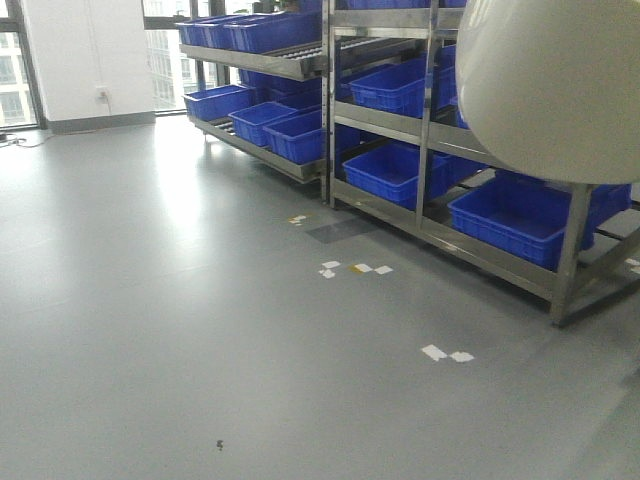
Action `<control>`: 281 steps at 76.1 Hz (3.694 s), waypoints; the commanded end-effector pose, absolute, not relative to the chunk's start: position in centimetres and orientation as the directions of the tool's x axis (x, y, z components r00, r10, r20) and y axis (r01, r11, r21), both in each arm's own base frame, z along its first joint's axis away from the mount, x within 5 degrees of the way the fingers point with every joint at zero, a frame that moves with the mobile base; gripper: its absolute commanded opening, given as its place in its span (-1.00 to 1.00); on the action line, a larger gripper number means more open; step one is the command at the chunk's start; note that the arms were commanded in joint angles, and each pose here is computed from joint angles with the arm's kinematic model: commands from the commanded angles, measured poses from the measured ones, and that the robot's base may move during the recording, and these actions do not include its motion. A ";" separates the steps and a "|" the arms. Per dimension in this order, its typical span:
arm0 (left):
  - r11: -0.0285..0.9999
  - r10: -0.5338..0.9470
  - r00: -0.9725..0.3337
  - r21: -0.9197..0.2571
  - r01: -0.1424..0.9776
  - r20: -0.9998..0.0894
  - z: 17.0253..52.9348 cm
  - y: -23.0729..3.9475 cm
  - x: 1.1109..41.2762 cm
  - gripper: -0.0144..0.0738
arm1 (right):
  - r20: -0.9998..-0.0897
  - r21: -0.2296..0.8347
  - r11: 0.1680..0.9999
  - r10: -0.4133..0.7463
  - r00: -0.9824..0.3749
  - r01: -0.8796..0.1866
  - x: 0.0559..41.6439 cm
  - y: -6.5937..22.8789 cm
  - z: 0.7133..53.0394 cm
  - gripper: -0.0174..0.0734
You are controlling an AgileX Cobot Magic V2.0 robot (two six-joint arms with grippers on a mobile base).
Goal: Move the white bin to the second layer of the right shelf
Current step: 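Drive the base past the racks of blue crates holding the bin, then drive the base along the racks toward the windows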
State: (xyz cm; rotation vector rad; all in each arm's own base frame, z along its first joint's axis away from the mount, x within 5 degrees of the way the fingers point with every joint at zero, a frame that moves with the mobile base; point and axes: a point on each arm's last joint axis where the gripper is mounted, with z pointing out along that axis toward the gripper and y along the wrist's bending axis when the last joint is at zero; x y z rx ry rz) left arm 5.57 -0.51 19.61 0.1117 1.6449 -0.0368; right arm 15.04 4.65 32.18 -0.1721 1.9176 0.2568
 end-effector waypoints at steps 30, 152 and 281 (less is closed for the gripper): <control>0.994 0.039 -0.009 0.038 0.098 -0.999 19.2 -0.6 5.6 -0.48 | -0.974 0.094 0.960 0.034 -0.224 -0.263 15.2 4.7 34.2 -0.49; 0.994 0.039 -0.009 0.038 0.098 -0.999 19.2 -0.6 5.6 -0.48 | -0.974 0.094 0.960 0.034 -0.224 -0.263 15.2 4.7 34.2 -0.49; 0.994 0.039 -0.009 0.038 0.098 -0.999 19.2 -0.6 5.6 -0.48 | -0.974 0.094 0.960 0.034 -0.224 -0.263 15.2 4.7 34.2 -0.49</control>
